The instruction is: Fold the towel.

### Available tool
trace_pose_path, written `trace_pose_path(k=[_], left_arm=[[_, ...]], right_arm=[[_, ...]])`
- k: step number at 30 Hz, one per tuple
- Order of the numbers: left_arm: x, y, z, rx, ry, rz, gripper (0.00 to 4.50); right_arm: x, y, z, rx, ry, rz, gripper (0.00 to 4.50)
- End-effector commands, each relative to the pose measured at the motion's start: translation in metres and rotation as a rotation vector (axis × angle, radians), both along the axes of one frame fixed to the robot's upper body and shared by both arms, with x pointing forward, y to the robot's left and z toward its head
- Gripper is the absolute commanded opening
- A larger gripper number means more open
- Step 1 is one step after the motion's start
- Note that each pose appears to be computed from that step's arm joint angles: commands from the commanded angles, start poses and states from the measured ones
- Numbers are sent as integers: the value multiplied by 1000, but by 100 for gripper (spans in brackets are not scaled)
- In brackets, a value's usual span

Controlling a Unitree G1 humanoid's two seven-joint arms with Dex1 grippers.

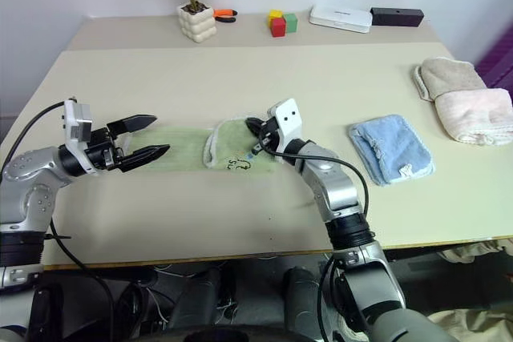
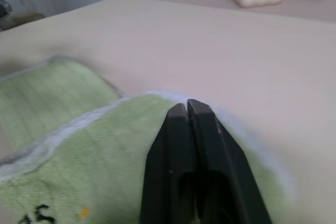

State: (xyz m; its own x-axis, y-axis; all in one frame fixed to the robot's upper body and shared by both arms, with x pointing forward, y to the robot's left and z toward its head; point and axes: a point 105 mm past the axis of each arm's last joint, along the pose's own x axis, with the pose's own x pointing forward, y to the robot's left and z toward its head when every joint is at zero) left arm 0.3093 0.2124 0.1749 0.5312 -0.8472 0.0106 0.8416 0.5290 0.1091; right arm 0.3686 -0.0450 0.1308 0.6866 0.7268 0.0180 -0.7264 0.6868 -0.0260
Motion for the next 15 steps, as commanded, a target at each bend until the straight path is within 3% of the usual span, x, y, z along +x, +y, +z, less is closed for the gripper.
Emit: trace_pose_path(k=[1,7,12,15], left_arm=[[-1,1,12,18,-48,0,450],[-4,1,11,16,-45,8,450],[-5,-2,8,10,-38,13,450],[-3,-1,7,-19,-28,55,450]], right_arm=[[-1,7,-12,-76,-54,7,3],[14,-3,-42,-217,-53,-100,3],[19,7,-28,-211,-96,-84,3],[12,9,-16,-136,-101,-22,81]])
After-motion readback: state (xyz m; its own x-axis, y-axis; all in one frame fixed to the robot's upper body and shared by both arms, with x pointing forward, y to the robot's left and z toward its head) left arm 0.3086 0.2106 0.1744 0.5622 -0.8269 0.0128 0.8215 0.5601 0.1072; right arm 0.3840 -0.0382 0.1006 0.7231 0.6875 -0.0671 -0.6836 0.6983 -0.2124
